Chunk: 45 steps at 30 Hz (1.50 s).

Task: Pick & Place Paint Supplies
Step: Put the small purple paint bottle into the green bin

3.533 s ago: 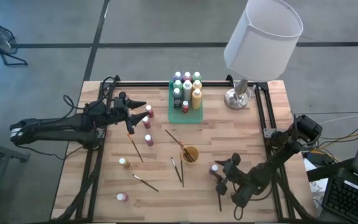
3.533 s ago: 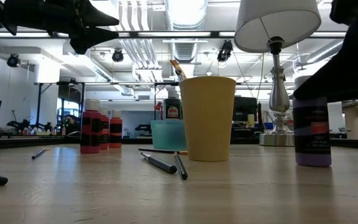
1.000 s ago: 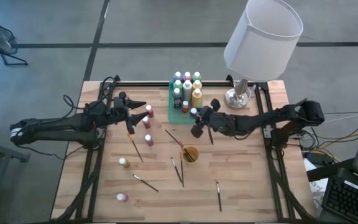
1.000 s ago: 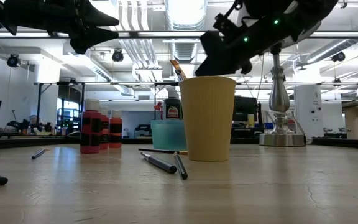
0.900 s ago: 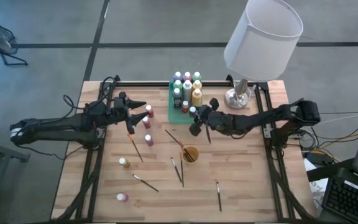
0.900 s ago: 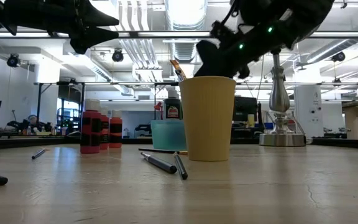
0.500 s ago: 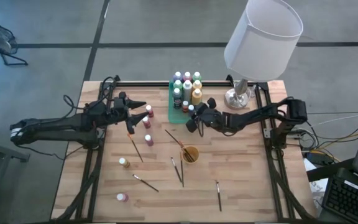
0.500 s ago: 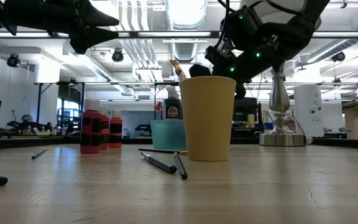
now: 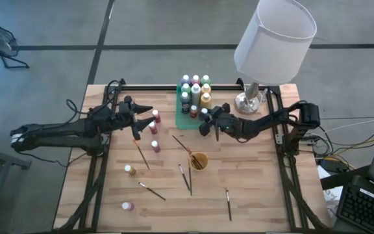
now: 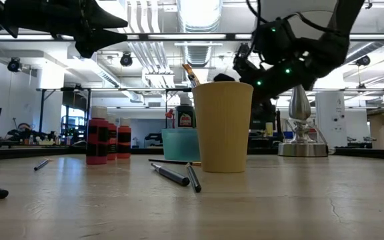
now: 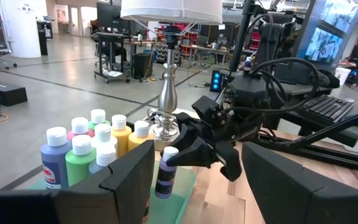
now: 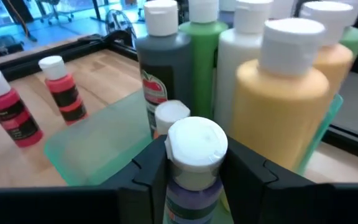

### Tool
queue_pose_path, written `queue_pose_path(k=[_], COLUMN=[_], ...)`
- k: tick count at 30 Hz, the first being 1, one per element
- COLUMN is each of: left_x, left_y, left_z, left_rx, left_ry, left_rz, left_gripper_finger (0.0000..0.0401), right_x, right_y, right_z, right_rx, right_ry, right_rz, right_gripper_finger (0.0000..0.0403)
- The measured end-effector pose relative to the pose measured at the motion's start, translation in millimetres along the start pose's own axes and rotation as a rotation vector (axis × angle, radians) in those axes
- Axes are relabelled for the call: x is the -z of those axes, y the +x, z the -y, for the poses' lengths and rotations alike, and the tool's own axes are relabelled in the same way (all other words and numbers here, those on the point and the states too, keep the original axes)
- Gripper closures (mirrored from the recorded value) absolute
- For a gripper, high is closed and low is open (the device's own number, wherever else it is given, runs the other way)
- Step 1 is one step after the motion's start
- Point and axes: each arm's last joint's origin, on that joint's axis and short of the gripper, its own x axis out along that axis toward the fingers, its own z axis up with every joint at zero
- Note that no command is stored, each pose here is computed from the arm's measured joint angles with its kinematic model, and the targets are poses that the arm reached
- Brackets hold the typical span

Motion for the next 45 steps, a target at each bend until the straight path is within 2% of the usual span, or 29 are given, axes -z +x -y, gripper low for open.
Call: queue_pose_path(k=[9, 17, 20, 27, 36, 45], left_x=[0, 0, 0, 0, 0, 0], left_y=[0, 0, 0, 0, 0, 0], left_z=[0, 0, 0, 0, 0, 0], left_rx=[0.0, 0.0, 0.0, 0.0, -0.004, -0.004], left_ry=[0.0, 0.005, 0.005, 0.005, 0.004, 0.004], left_rz=[0.001, 0.002, 0.002, 0.002, 0.004, 0.004], left_gripper_finger=[0.0153, 0.0153, 0.0153, 0.0153, 0.0153, 0.0153], right_x=[4, 9, 11, 16, 15, 14], right_y=[-1, 11, 17, 22, 24, 25], right_z=[4, 0, -1, 10, 6, 6], right_rx=[-0.034, -0.026, -0.003, 0.093, 0.037, 0.034], right_ry=[-0.009, -0.001, -0.001, 0.082, 0.05, 0.052], right_rz=[-0.002, -0.019, -0.029, -0.039, -0.052, -0.052], right_gripper_finger=[0.0292, 0.0285, 0.0288, 0.0288, 0.0291, 0.0288])
